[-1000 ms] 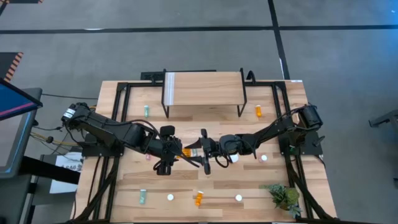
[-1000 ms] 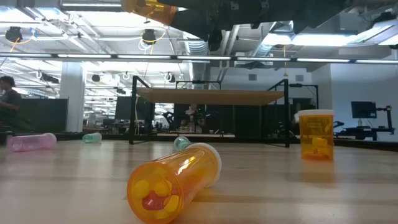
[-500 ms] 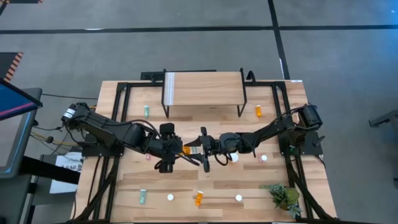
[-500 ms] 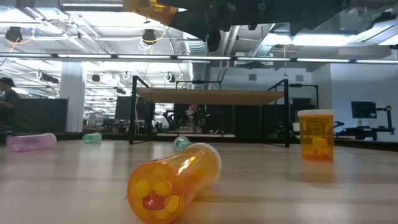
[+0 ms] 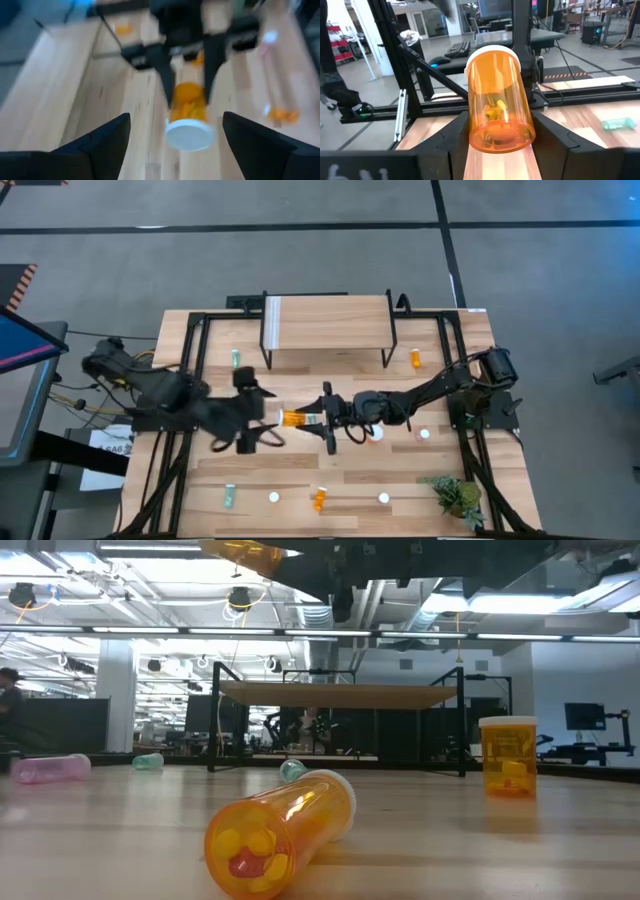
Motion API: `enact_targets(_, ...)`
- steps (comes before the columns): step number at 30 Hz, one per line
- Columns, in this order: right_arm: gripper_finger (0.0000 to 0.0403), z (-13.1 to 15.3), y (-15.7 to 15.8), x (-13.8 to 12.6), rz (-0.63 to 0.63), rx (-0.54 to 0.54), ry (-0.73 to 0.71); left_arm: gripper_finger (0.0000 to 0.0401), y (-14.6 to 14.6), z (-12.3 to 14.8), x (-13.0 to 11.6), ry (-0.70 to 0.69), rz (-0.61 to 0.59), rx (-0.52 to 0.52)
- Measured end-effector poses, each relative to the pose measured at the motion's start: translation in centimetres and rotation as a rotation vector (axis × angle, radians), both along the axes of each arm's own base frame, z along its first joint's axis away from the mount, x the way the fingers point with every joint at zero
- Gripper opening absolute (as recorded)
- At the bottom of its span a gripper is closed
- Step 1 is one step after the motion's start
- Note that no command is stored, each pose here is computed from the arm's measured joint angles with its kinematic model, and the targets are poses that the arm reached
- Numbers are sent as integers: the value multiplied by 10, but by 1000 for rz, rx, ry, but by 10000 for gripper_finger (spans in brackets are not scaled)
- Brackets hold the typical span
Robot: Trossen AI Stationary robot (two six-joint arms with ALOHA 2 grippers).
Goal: Pick and place medicine bottles onto shelf by color
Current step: Put the left large orange pill bottle on the shelf
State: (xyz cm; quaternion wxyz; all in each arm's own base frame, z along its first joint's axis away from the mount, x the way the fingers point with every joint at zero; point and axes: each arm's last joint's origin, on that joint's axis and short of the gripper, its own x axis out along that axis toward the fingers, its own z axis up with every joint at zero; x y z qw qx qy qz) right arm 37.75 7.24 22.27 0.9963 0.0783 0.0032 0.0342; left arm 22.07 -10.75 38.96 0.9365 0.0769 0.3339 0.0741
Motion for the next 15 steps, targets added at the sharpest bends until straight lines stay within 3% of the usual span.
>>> enact_targets(6, 189, 5, 0, 0, 2, 3, -52, 304, -17, -1, -24, -157, -60, 3)
enact_targets(15, 191, 9, 2, -1, 44, 9, -94, 304, -22, -42, -30, -177, -14, 34)
